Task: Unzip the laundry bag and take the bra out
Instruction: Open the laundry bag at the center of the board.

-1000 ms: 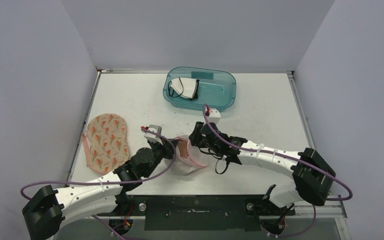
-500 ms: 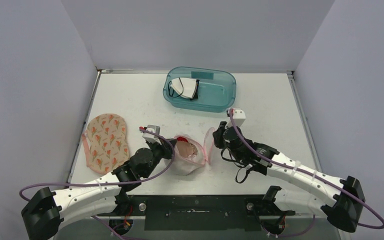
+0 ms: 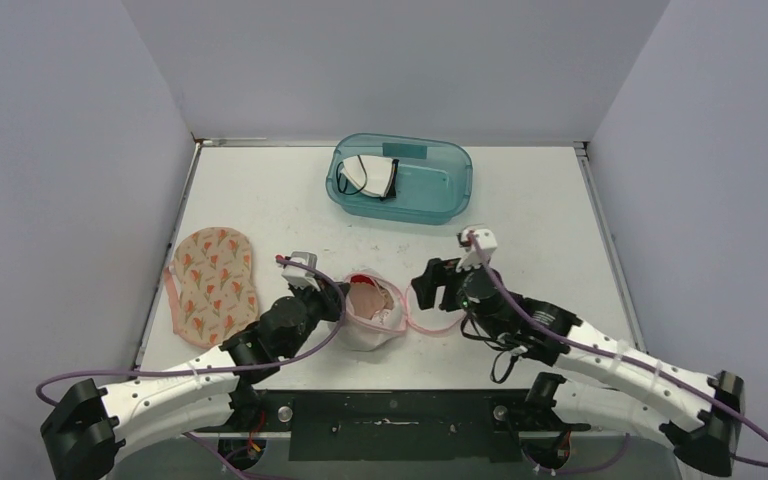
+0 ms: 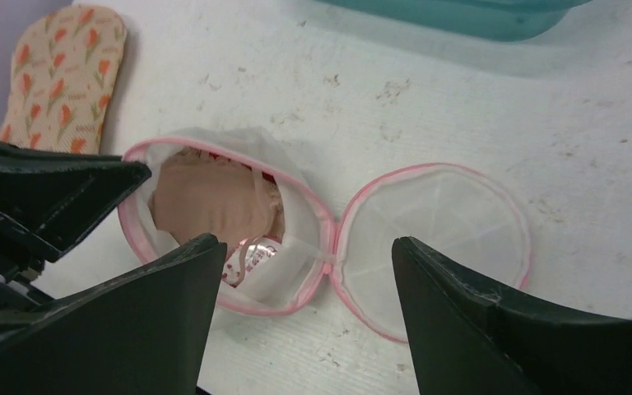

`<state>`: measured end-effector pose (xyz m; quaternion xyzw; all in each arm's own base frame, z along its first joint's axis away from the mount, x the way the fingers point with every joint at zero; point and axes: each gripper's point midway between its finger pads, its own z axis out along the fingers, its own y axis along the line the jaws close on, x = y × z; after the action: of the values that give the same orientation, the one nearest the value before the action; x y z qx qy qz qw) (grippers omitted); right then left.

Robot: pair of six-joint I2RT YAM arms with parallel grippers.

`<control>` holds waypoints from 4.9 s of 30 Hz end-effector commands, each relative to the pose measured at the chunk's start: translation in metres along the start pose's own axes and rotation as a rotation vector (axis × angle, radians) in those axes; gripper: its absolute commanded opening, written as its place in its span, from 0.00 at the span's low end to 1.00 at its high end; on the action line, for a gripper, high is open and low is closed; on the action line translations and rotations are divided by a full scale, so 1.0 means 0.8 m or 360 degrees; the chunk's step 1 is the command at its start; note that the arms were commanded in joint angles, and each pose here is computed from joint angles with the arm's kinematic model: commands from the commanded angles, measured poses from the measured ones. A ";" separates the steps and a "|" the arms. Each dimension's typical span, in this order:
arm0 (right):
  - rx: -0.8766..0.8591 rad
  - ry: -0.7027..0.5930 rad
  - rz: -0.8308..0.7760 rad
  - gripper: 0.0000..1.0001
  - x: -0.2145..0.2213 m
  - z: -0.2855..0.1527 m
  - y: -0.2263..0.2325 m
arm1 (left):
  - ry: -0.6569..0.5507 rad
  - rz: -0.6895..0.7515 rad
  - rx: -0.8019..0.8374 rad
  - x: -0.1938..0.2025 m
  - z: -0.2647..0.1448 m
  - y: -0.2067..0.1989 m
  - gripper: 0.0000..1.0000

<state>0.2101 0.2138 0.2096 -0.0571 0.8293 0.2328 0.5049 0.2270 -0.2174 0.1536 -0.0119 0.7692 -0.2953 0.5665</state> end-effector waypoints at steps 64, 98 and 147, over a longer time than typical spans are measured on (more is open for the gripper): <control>0.0288 -0.0341 -0.0443 0.05 -0.022 0.067 0.001 | -0.0259 -0.0273 0.0153 -0.105 0.031 -0.031 0.00; -0.0302 0.0034 -0.0606 0.41 0.074 0.070 0.080 | 0.0250 -0.0363 0.0094 0.040 0.029 0.010 0.00; -0.0145 0.0185 -0.0751 0.63 0.127 0.135 0.119 | 0.0330 -0.0290 0.0078 0.092 0.015 0.041 0.00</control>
<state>0.2076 0.3431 0.0933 -0.3017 0.8190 0.1296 0.4706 0.2198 -0.2152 0.0603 -0.0463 0.8284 -0.3428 0.4406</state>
